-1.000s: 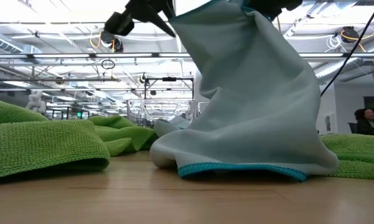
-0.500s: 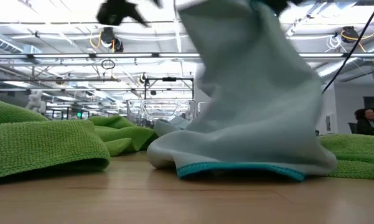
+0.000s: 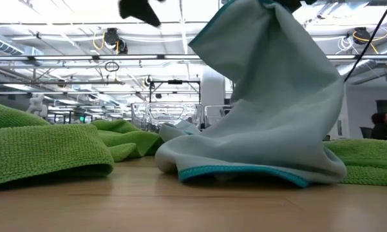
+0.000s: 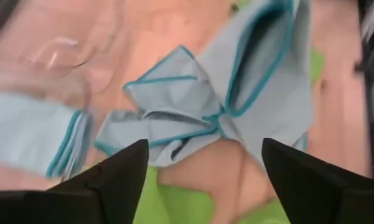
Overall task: Fold microfiber towels
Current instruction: Fold the bottom blue microfiber towel
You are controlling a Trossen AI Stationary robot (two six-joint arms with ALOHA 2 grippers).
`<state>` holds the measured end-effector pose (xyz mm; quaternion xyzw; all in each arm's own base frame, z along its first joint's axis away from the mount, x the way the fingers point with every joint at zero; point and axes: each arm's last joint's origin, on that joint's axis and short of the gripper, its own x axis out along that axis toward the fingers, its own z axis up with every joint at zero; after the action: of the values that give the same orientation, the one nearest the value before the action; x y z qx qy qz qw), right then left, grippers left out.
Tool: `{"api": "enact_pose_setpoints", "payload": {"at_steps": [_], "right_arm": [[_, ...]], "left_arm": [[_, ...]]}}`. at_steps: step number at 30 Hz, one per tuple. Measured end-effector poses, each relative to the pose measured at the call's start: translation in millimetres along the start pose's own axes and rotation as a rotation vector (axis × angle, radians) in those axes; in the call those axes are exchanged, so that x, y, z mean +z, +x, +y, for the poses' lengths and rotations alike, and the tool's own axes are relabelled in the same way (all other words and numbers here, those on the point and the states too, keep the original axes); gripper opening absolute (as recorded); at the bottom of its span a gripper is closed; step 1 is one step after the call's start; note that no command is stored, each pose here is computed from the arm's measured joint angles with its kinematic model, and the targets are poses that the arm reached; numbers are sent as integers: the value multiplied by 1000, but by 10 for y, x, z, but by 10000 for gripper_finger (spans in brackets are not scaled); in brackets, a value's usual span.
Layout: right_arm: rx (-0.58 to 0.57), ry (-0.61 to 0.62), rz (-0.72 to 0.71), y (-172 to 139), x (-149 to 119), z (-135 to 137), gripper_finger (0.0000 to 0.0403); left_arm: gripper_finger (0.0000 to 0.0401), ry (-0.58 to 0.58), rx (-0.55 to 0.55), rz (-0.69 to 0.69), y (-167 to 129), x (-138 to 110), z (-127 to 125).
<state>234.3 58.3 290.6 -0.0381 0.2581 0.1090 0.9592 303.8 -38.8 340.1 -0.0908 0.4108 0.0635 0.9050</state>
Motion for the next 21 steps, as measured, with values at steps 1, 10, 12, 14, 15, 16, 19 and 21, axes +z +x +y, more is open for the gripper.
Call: {"api": "enact_pose_setpoints", "payload": {"at_steps": [1,10,12,14,15,16,19,21], "right_arm": [[3,-2,-2,-1,3,8,4],[11,13,-2,-1,3,37,4],[11,13,-2,-1,2,37,4],[11,13,-1,-1,2,37,4],[10,13,-1,-1,2,36,4],[10,13,-1,-1,2,37,4],[10,13,-2,-1,2,36,4],[8,14,-4,-1,5,36,4]], "left_arm": [[322,56,-6,0,89,-1,-42],[321,297,-58,-64,819,-16,-459],[321,297,-45,-54,885,-47,-500],[318,281,7,-41,930,-84,-520],[314,274,33,-30,944,-102,-518],[309,260,46,-29,952,-107,-517],[284,201,70,-40,962,-95,-496],[256,179,82,-46,966,-89,-484]]}}
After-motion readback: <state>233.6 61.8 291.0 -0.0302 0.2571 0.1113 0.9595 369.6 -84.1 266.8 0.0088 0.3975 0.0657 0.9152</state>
